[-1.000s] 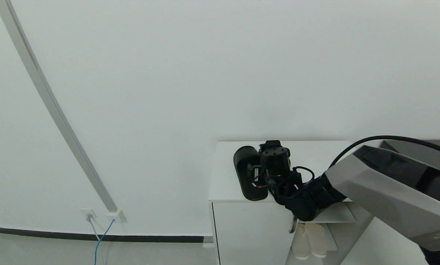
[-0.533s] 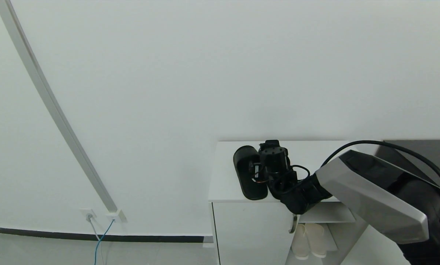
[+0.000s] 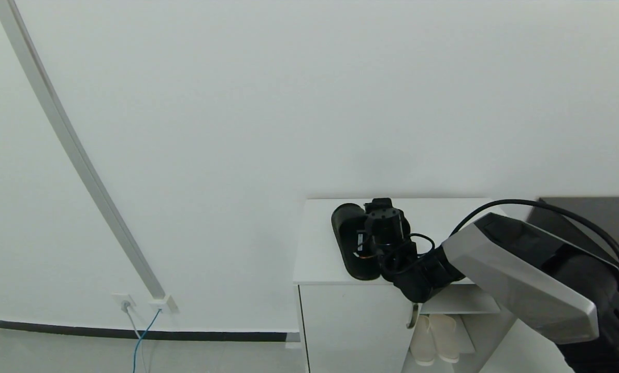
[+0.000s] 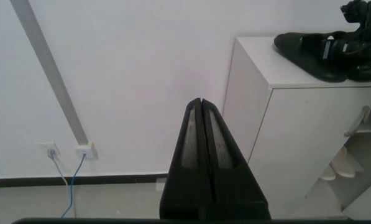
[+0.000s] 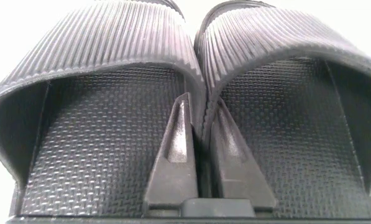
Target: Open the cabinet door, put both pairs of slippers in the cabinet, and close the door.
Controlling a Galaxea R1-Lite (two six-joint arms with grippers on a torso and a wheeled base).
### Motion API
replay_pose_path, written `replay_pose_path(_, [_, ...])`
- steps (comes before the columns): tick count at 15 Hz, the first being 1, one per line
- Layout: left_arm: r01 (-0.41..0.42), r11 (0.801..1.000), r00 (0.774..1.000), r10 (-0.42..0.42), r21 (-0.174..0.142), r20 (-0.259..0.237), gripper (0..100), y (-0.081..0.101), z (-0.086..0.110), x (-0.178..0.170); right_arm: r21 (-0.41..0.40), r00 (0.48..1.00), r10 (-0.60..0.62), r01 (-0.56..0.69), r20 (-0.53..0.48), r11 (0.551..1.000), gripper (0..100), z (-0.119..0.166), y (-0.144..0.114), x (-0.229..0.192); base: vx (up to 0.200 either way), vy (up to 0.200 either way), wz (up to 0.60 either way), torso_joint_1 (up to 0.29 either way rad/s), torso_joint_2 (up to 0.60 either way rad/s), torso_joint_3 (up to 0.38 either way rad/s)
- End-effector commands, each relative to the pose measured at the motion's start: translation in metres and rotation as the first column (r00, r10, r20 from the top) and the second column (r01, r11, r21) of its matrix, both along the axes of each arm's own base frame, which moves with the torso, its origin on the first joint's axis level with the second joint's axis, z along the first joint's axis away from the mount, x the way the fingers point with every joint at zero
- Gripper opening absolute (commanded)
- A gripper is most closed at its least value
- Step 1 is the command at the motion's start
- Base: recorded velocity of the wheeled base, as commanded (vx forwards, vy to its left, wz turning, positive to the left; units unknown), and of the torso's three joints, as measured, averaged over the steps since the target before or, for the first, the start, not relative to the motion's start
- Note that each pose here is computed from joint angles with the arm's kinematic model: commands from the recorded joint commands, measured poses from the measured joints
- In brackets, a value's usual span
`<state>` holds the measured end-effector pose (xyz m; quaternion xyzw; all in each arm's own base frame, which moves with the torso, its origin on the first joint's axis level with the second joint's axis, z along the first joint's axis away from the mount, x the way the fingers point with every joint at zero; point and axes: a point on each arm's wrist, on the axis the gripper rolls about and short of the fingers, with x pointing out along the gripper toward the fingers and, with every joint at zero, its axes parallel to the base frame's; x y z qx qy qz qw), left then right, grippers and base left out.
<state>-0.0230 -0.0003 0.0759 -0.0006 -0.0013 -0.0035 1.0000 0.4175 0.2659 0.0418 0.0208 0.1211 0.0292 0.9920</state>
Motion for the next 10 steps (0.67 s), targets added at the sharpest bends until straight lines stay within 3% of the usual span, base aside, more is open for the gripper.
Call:
replay_pose_path(1, [-0.001, 1.000, 1.000, 0.001, -0.002, -0.001, 0, 0.000, 0.000, 0.000, 0.000, 1.000, 0.000, 0.000, 0.001, 1.000, 0, 0.002, 0.000, -0.001, 0.000, 0.000, 0.00, 0.000, 0.00, 0.000])
replay_pose_path(6, [-0.001, 1.000, 1.000, 0.001, 0.000, -0.001, 0, 0.000, 0.000, 0.000, 0.009, 1.000, 0.013, -0.014, 0.023, 1.000, 0, 0.044, -0.011, -0.026, 0.000, 0.000, 0.00, 0.000, 0.00, 0.000])
replay_pose_path(10, [-0.001, 1.000, 1.000, 0.001, 0.000, -0.003, 0, 0.000, 0.000, 0.000, 0.002, 0.996, 0.085, -0.085, 0.013, 0.996, 0, 0.076, -0.021, -0.072, 0.000, 0.000, 0.00, 0.000, 0.00, 0.000])
